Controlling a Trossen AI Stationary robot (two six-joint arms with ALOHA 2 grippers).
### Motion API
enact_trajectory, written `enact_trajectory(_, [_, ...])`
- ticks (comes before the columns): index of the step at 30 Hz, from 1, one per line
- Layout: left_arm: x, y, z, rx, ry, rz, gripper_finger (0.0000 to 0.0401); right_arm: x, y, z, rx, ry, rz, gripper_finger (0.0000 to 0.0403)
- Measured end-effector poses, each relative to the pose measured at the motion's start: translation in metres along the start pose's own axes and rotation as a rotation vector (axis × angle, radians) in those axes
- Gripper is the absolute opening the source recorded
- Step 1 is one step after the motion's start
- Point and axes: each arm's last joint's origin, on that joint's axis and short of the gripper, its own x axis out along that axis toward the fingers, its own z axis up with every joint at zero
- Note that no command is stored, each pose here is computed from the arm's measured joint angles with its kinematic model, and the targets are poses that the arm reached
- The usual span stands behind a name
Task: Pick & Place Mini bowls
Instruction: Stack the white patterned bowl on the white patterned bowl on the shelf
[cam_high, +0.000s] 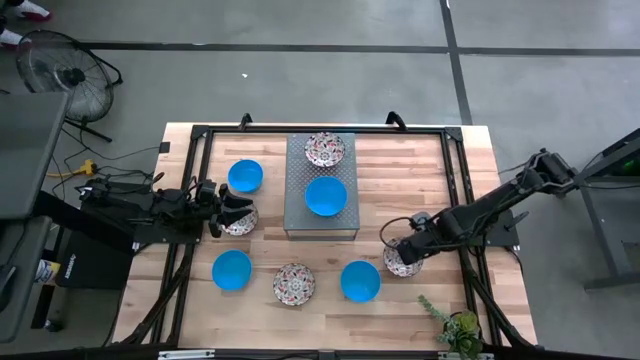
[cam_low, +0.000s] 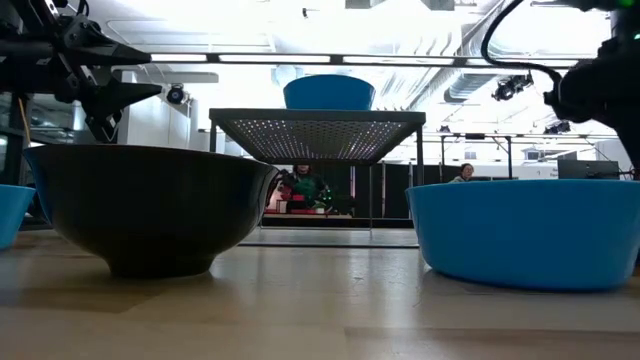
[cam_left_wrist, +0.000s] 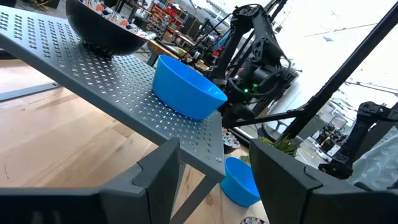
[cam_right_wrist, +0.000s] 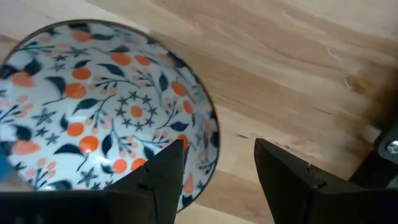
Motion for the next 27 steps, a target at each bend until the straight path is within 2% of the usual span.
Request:
enact_trajectory(8, [0.000, 0.000, 0.000, 0.000, 0.000, 0.000, 0.0190, 0.004, -0.001, 0.007, -0.007, 0.009, -0.001, 0.0182])
enact_trajectory(22, [0.000, 0.000, 0.000, 0.000, 0.000, 0.000, 0.0190, 0.005, 0.003, 0.017, -0.010, 0.009, 0.020, 0.0143])
enact_trajectory(27, [0.000, 0.000, 0.000, 0.000, 0.000, 0.000, 0.0190, 0.012, 0.006, 0.016, -0.013, 0.030, -0.008, 0.0140])
